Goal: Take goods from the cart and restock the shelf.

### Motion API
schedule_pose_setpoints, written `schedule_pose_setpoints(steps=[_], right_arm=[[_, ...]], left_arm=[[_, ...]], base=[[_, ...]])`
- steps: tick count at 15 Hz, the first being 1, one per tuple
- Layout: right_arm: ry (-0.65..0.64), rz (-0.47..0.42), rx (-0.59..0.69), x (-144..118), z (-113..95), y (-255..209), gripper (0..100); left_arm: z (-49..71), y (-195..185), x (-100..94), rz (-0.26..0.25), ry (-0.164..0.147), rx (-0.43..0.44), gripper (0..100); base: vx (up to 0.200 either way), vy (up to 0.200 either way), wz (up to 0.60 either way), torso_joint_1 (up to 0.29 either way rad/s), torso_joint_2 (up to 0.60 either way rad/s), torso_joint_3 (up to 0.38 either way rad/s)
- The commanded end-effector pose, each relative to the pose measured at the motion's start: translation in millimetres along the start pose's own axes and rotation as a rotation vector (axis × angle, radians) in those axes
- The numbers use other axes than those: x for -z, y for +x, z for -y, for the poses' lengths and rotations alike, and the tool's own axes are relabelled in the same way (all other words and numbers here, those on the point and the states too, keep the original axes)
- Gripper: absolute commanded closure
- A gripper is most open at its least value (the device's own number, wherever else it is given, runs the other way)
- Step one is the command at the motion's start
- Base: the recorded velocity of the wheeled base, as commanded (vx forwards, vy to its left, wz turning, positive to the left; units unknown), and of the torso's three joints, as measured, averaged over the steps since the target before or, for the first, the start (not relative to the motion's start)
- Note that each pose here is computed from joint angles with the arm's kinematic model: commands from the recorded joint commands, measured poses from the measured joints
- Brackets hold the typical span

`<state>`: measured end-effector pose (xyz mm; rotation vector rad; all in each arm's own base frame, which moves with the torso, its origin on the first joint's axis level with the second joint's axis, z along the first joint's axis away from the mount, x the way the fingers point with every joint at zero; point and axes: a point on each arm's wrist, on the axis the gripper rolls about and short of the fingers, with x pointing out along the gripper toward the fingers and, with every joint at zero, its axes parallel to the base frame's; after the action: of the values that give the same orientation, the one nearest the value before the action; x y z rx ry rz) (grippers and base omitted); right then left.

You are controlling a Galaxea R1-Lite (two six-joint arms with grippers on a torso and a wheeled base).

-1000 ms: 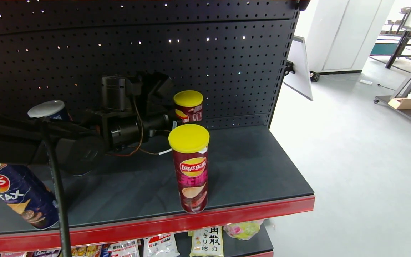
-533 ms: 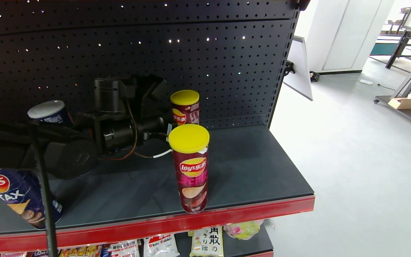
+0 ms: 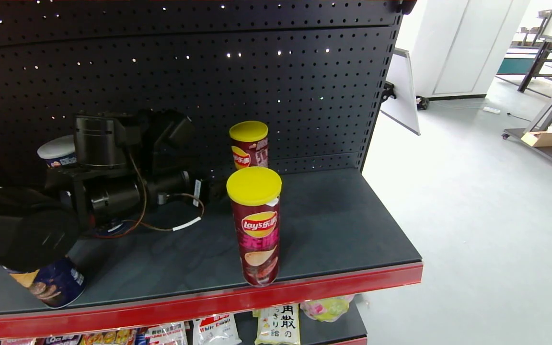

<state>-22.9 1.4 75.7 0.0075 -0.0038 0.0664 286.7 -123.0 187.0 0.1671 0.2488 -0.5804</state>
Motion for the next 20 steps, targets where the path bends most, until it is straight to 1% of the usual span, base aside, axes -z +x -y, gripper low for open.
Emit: schedule_pose_setpoints(steps=[1,3,4,6,7,8,9,10,11,12,13,14,15,16,17,18,20], right_arm=[[0.0,-0.001,-0.001,0,0,0,0],[0.0,-0.001,-0.001,0,0,0,0],[0.0,-0.001,-0.001,0,0,0,0],[0.0,-0.001,-0.001,0,0,0,0],[0.0,-0.001,-0.001,0,0,0,0],[0.0,-0.001,-0.001,0,0,0,0],[0.0,-0.001,-0.001,0,0,0,0],[0.0,-0.001,-0.001,0,0,0,0],[0.0,-0.001,-0.001,0,0,0,0],[0.0,-0.001,-0.001,0,0,0,0],[0.0,0.001,-0.001,0,0,0,0],[0.0,-0.001,-0.001,0,0,0,0],[0.0,-0.001,-0.001,0,0,0,0],[0.0,0.001,-0.001,0,0,0,0],[0.0,-0.001,-0.001,0,0,0,0],[0.0,-0.001,-0.001,0,0,0,0],[0.0,-0.001,-0.001,0,0,0,0]], left_arm=[[4.1,-27,-1.2,0.022,0.003,-0.005,0],[8.0,-49,2.1,0.031,0.003,-0.008,0],[11.0,-76,5.4,0.051,0.001,-0.019,0],[17.2,-109,9.5,0.091,0.008,-0.03,0],[21.4,-129,12.4,0.122,0.013,-0.034,0],[23.5,-138,14.9,0.134,0.015,-0.037,0],[26.5,-162,18.2,0.156,0.015,-0.057,0],[27.3,-178,18.7,0.157,-0.011,-0.083,0],[32.2,-198,22.5,0.156,-0.079,-0.082,0],[37.1,-215,29.1,0.147,-0.119,-0.075,0],[43.2,-234,40.3,0.135,-0.131,-0.068,0],[50.0,-256,54.1,0.123,-0.133,-0.068,0],[53.8,-268,60.8,0.12,-0.132,-0.066,0],[60.5,-290,72.2,0.117,-0.132,-0.061,0],[63.4,-300,76.9,0.123,-0.135,-0.058,0],[65.4,-306,81.4,0.141,-0.143,-0.06,0],[70.2,-320,94.5,0.192,-0.143,-0.083,0]], base=[[0.0,0.0,0.0,0.0,0.0,0.0],[0.0,0.0,0.0,0.0,0.0,0.0],[0.0,0.0,0.0,0.0,0.0,0.0],[0.0,0.0,0.0,0.0,0.0,0.0],[0.0,0.0,0.0,0.0,0.0,0.0],[0.0,0.0,0.0,0.0,0.0,0.0],[0.0,0.0,0.0,0.0,0.0,0.0],[0.0,0.0,0.0,0.0,0.0,0.0],[0.0,0.0,0.0,0.0,0.0,0.0],[0.0,0.0,0.0,0.0,0.0,0.0],[0.0,0.0,0.0,0.0,0.0,0.0],[0.0,0.0,0.0,0.0,0.0,0.0],[0.0,0.0,0.0,0.0,0.0,0.0],[0.0,0.0,0.0,0.0,0.0,0.0],[0.0,0.0,0.0,0.0,0.0,0.0],[0.0,0.0,0.0,0.0,0.0,0.0],[0.0,0.0,0.0,0.0,0.0,0.0]])
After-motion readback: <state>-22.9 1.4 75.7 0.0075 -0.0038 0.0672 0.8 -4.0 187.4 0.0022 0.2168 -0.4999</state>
